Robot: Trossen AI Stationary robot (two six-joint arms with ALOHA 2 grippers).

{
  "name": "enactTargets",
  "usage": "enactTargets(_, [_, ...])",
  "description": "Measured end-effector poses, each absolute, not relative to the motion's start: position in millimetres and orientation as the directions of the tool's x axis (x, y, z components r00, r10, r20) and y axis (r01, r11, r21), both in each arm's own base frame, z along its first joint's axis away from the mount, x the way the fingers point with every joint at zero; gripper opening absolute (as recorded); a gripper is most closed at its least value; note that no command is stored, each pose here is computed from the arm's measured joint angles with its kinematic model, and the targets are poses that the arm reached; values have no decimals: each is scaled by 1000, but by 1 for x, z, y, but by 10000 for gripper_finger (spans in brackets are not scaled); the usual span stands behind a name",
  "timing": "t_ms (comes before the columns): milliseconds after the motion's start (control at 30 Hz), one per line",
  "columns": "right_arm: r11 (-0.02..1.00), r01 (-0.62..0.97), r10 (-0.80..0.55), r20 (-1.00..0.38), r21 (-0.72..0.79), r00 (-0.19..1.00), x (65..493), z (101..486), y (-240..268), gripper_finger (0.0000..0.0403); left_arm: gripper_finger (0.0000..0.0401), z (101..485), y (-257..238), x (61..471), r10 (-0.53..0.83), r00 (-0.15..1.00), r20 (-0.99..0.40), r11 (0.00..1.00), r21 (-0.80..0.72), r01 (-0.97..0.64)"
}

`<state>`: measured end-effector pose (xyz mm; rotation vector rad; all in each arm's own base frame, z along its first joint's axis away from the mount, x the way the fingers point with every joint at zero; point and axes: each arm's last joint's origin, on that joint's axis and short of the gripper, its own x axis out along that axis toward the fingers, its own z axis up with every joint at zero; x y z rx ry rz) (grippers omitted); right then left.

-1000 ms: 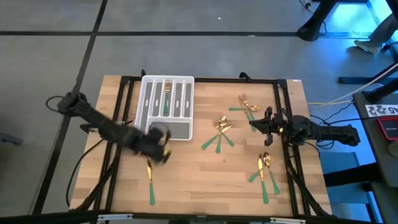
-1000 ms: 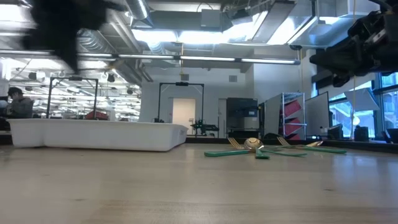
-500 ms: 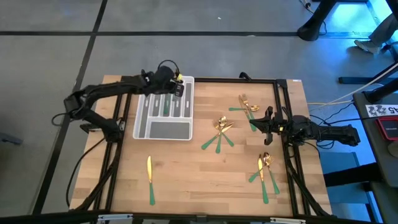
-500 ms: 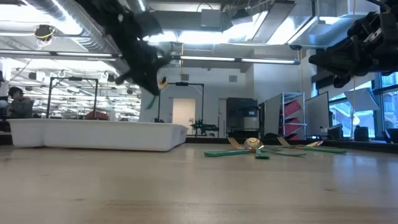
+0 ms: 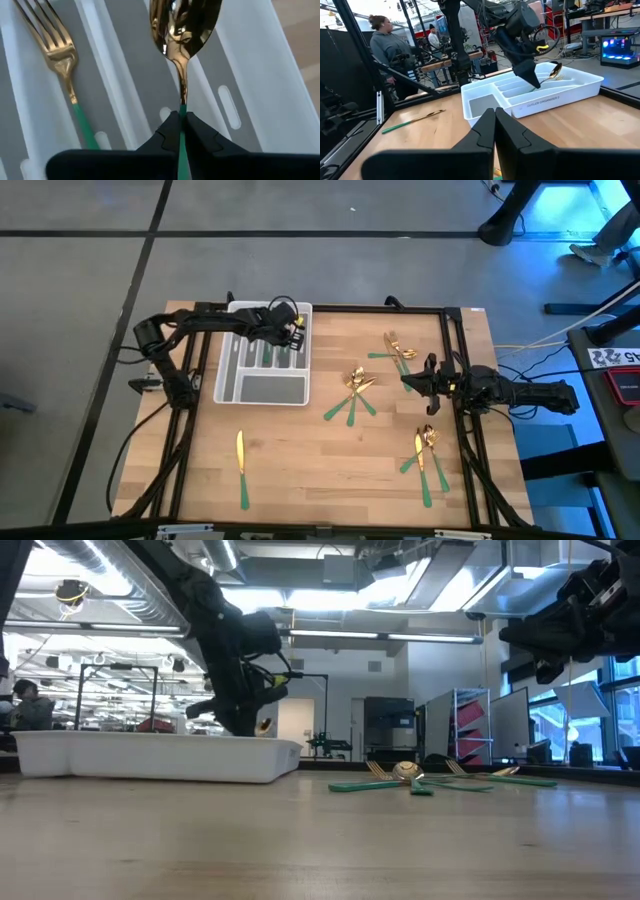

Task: Sort silverware
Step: Put the green spoon into the white cutlery tray, then put the green knife into the white cutlery tray

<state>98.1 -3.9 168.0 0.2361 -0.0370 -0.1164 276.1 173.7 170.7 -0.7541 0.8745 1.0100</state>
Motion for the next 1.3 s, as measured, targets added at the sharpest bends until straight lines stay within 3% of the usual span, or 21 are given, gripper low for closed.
enactTargets(300, [966,115,-124,23,233,992,98,168,-4,10,122,172,175,273,352,286,-891,376,-145,-915])
enactTargets(467, [967,109,-117,22,232,993,98,168,-4,10,158,199,170,264,360,326,-874,427,-156,-891])
enactTargets(667, [973,57,-62,13,223,998,98,167,-2,10,156,236,113,277,392,457,-799,616,-142,-775])
enactTargets(867, [976,59,-63,12,209,998,98,167,-2,10,137,242,17,305,458,574,-679,817,68,-572])
enactTargets(1067, [976,89,-93,15,201,996,98,167,-3,10,133,216,-62,302,500,638,-585,847,175,-503])
enactTargets(1300, [973,172,-180,35,156,983,98,169,-6,10,132,188,-128,272,468,648,-602,836,64,-545])
